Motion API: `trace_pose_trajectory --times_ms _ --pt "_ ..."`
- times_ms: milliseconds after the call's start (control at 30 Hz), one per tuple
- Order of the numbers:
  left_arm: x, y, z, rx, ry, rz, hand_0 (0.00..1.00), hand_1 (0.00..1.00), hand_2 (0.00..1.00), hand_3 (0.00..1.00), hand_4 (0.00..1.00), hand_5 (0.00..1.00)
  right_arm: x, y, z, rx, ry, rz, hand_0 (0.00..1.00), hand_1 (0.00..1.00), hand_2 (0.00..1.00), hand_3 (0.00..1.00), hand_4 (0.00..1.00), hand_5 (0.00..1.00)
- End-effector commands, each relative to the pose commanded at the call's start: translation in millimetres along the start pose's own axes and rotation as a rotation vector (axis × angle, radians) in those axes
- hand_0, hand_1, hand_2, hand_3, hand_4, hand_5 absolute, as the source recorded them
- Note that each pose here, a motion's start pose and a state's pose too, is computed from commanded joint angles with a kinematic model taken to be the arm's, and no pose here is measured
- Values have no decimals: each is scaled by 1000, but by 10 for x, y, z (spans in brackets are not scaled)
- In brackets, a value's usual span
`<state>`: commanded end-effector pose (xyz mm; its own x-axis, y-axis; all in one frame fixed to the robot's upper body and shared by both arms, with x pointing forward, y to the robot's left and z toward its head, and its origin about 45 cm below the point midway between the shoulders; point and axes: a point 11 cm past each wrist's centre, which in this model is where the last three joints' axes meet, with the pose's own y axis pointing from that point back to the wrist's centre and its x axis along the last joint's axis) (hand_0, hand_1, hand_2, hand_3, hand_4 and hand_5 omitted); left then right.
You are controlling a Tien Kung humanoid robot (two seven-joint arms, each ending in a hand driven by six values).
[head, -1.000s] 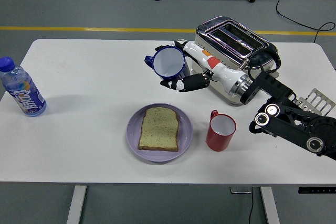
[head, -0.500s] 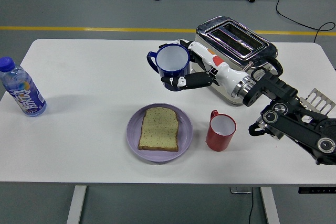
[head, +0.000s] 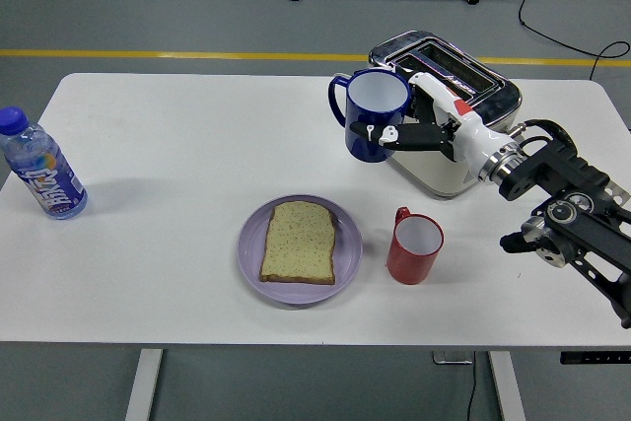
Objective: Pick up the cup,pour liquid into bread,place the cup on the desk
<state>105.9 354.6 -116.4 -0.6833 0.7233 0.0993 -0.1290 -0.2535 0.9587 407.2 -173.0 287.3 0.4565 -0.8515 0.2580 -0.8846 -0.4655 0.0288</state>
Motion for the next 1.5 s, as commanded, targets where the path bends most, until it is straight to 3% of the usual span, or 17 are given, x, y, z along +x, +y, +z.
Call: trace_pose_trajectory --times_ms 233,500,800,1167,1500 --pt "-6 0 6 -2 2 -2 690 756 773 611 396 998 301 156 100 -32 -47 80 449 456 559 566 667 2" --pt "-16 1 5 -3 3 -4 690 756 773 611 396 998 541 318 74 -14 -71 155 449 455 558 566 666 2" --pt "-34 3 25 -8 4 -10 690 756 773 611 396 998 890 636 209 6 -50 308 450 455 558 566 663 2" --pt "-57 5 33 -9 5 -15 690 756 773 611 396 998 1096 1006 549 -45 -23 409 450 454 557 566 660 2" --pt "-67 6 38 -9 5 -17 690 756 773 611 396 998 1207 1244 768 -61 21 471 452 454 558 566 659 2"
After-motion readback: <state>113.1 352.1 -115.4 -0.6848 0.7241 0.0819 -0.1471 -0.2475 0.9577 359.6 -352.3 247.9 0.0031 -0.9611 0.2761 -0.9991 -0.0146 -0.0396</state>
